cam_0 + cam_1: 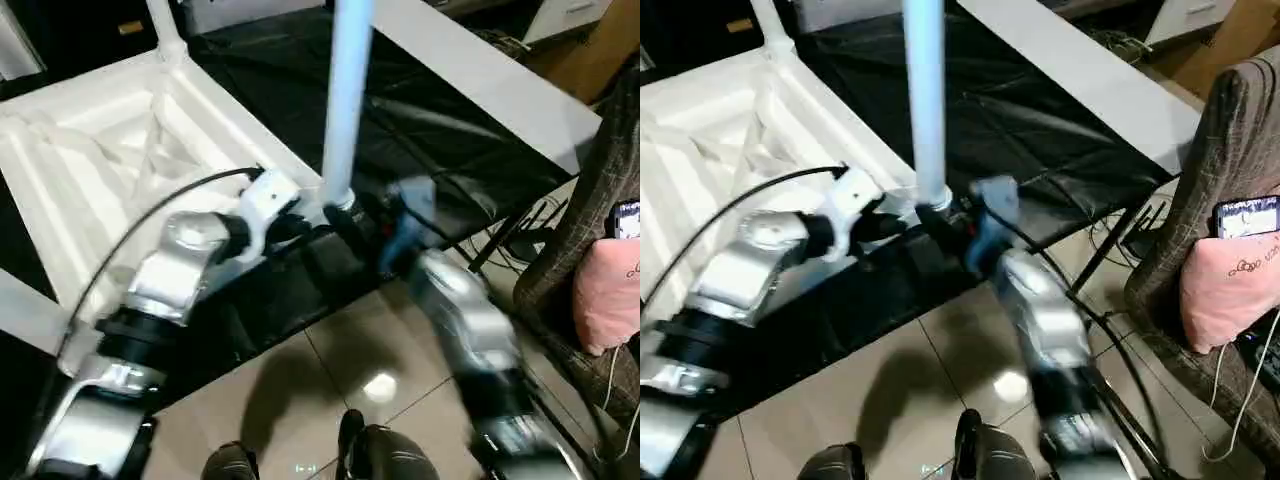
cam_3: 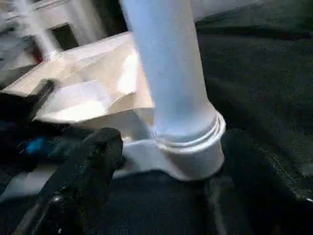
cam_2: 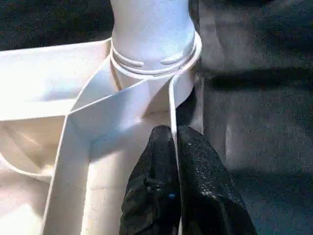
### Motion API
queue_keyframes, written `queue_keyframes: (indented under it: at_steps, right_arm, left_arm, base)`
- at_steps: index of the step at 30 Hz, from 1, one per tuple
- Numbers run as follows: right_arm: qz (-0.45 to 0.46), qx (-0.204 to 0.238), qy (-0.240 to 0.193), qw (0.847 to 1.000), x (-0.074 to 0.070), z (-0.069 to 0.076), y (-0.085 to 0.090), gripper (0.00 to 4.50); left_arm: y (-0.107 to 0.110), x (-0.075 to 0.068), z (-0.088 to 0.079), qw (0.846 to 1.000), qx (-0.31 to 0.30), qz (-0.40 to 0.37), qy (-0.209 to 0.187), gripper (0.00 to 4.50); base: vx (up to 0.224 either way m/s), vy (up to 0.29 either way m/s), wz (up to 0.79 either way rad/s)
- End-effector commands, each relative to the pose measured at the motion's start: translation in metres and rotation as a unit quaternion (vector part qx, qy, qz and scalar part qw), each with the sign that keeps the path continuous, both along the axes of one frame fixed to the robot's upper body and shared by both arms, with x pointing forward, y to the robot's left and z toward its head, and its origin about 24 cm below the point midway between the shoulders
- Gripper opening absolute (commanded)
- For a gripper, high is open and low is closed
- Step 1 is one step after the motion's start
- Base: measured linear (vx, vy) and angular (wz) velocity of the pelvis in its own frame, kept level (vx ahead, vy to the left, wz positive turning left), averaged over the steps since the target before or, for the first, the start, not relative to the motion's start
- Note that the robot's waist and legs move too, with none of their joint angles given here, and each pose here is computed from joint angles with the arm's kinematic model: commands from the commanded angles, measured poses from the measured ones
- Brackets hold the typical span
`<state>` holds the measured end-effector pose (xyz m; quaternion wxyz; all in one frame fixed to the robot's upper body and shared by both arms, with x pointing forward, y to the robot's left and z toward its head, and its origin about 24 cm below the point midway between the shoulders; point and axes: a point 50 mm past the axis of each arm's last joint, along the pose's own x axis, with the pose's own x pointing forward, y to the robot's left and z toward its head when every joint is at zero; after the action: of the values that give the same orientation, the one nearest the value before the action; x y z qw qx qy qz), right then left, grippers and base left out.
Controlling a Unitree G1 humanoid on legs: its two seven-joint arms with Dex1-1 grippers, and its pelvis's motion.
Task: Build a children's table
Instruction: Rotate leg to tighten
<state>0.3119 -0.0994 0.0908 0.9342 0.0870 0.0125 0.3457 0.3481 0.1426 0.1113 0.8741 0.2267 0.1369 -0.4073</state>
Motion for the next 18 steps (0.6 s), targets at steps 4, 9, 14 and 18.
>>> queue_keyframes:
  at_steps: [4, 9, 14, 18]
  right_arm:
    - [0.043, 0.005, -0.02, 0.999, -0.023, 0.009, -0.008, 4.32]
    - [0.019, 0.02, 0.007, 1.0, -0.037, 0.009, -0.014, 4.5]
    - [0.007, 0.003, 0.033, 0.999, -0.048, 0.006, -0.014, 4.5]
    - [-0.03, -0.041, 0.057, 0.997, -0.055, 0.001, -0.017, 4.5]
  left_arm:
    - [0.031, 0.008, -0.001, 0.998, 0.051, 0.031, -0.035, 0.0]
    - [0.037, 0.004, 0.012, 0.998, 0.002, 0.004, -0.057, 0.54]
    - [0.04, -0.009, 0.023, 0.993, -0.076, 0.004, -0.088, 0.9]
    - [0.043, -0.026, 0.016, 0.985, -0.134, 0.067, -0.085, 1.07]
  base:
    - [0.0, 0.0, 0.0]
    - [0.0, 0.0, 0.0]
    - [0.0, 0.0, 0.0]
    - [0.0, 0.0, 0.0]
